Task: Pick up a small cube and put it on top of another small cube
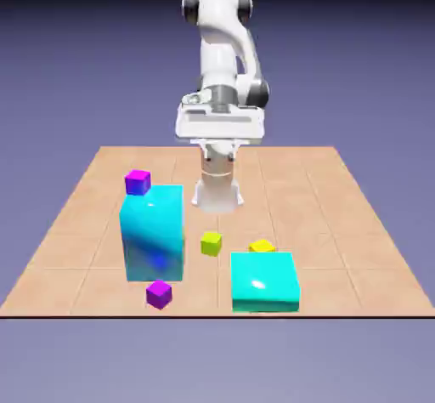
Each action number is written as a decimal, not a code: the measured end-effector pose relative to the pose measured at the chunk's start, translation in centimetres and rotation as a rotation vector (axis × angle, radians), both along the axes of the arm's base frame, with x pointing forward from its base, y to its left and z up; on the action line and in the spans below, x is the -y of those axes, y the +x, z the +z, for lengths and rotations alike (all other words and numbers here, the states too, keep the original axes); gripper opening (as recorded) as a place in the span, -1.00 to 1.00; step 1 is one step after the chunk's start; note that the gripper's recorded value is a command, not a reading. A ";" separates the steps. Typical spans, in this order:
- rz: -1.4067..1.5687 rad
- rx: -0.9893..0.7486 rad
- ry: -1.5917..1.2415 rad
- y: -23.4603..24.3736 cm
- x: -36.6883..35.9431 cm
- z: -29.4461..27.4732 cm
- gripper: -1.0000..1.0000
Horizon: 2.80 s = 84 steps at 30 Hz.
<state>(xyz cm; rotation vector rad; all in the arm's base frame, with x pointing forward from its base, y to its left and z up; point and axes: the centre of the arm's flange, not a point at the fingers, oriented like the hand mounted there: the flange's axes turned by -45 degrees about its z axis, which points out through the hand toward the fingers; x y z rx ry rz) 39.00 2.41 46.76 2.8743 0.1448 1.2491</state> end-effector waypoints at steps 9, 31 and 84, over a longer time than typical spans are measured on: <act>-0.452 -0.093 0.407 -0.6 -1.5 -3.7 0.00; -1.758 -0.173 1.301 -5.6 -1.3 -17.4 0.00; -2.845 -0.013 1.814 -12.6 0.6 -27.4 -1.00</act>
